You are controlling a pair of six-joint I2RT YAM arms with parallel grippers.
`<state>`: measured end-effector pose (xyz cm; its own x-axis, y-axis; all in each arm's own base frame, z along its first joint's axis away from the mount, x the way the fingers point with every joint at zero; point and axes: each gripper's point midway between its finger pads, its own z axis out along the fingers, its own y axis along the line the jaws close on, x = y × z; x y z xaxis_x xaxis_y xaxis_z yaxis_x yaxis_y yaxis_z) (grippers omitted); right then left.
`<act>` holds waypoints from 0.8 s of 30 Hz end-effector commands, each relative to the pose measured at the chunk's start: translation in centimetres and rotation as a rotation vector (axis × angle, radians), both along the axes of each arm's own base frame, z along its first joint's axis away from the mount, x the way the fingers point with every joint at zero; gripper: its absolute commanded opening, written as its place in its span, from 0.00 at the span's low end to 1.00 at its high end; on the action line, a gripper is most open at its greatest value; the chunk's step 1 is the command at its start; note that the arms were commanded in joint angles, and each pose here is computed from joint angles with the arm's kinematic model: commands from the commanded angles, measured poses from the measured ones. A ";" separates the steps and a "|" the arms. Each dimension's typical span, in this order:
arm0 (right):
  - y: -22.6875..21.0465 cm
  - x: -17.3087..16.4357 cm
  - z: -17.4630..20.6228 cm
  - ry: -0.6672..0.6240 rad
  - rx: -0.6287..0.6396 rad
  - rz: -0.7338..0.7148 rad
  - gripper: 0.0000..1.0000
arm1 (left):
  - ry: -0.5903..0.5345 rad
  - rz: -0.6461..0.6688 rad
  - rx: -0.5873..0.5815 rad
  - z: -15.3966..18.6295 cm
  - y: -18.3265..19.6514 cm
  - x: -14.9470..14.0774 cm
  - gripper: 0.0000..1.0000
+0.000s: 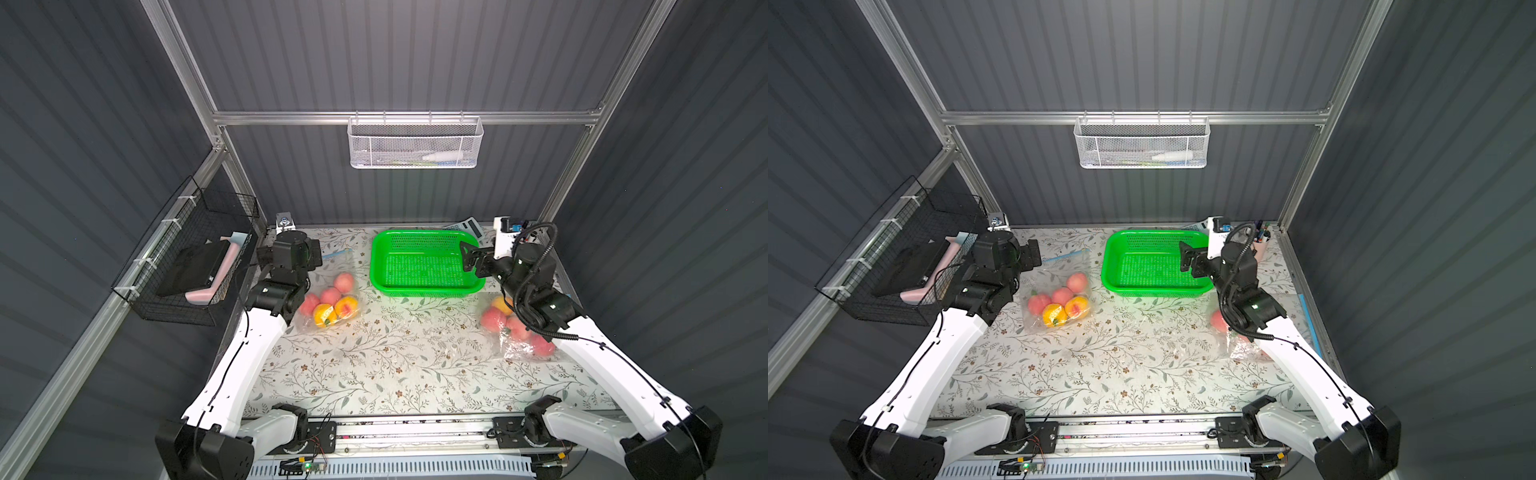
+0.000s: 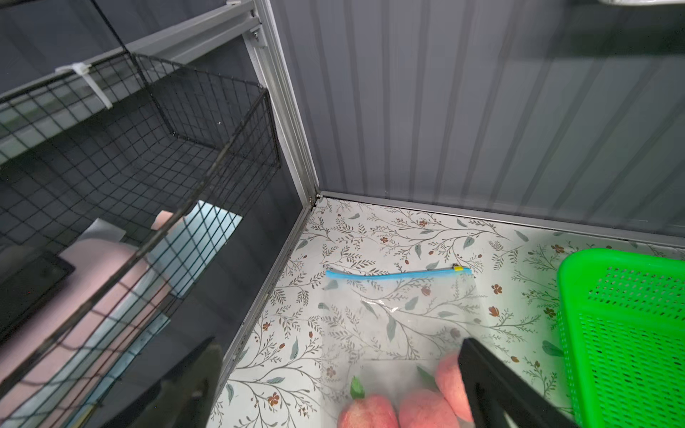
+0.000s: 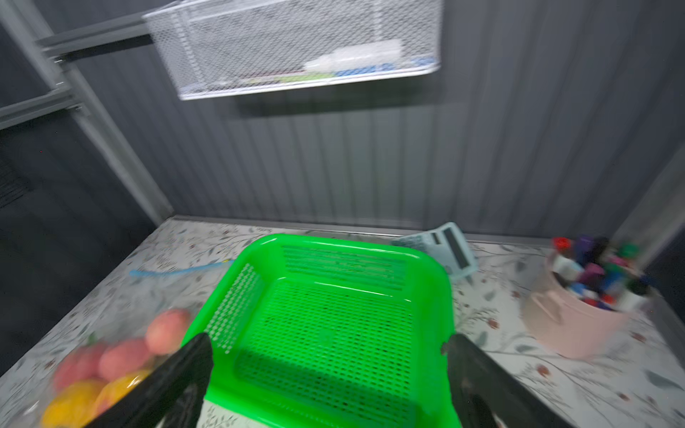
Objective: Place the peach in a zip-top bag and seal the zipper
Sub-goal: Place the zipper food storage bag at the center of the board, then reset both arms
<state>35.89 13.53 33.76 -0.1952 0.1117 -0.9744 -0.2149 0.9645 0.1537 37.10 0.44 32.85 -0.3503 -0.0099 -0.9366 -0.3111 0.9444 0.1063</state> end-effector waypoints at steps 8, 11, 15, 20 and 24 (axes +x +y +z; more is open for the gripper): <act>-14.8 0.4 -8.9 0.046 0.036 -0.578 0.99 | -0.064 0.075 -0.170 -7.5 1.1 1.6 1.00; -15.1 0.8 -11.7 0.068 0.006 -0.547 0.99 | -0.026 0.096 -0.156 -10.8 2.0 2.0 1.00; -16.5 0.7 -14.8 0.115 -0.022 -0.604 0.99 | -0.016 0.085 -0.127 -14.1 2.9 2.2 1.00; -18.3 0.4 -17.1 0.088 -0.055 -0.653 0.99 | -0.046 0.001 -0.096 -16.2 2.4 2.7 1.00; -18.4 0.6 -18.1 0.050 -0.070 -0.627 0.99 | -0.074 -0.098 -0.084 -17.6 1.4 3.3 1.00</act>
